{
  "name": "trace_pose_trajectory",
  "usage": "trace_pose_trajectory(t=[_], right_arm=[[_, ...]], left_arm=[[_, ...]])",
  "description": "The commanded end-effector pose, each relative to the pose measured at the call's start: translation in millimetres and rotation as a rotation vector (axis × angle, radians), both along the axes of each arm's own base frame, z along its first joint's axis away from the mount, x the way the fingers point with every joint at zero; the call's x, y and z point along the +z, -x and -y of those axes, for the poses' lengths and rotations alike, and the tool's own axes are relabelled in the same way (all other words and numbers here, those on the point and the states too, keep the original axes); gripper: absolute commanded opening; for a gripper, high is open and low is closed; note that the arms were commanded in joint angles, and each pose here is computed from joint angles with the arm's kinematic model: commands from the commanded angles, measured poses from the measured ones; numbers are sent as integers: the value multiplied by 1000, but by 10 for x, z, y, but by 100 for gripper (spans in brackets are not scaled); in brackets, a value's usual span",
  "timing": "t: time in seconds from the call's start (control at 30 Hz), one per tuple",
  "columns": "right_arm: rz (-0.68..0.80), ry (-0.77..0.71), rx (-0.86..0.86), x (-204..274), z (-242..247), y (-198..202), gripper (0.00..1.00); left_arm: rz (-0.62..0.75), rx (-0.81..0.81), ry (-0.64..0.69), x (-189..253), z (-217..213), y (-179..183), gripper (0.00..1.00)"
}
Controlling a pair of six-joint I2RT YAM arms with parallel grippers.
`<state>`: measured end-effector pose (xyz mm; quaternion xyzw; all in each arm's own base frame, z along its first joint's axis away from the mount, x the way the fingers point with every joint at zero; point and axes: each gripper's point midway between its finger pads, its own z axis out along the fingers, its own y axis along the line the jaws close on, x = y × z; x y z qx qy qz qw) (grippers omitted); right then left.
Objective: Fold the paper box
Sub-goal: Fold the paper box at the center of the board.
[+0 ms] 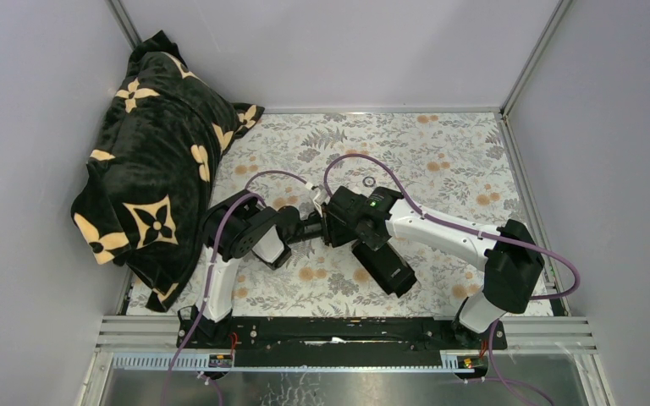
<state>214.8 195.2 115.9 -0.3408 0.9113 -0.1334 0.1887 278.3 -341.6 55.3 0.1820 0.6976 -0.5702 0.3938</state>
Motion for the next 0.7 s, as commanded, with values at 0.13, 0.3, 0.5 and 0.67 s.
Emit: trace_pose_trajectory(t=[0.13, 0.3, 0.5, 0.67], right_arm=[[69, -37, -17, 115, -41, -71, 0], [68, -37, -17, 110, -55, -78, 0], [62, -39, -14, 99, -79, -80, 0], [57, -36, -12, 86, -82, -77, 0]], left_arm=[[71, -42, 50, 197, 70, 113, 56], [73, -45, 50, 209, 67, 125, 56], [73, -55, 51, 199, 79, 128, 56], [73, -98, 67, 187, 147, 133, 57]])
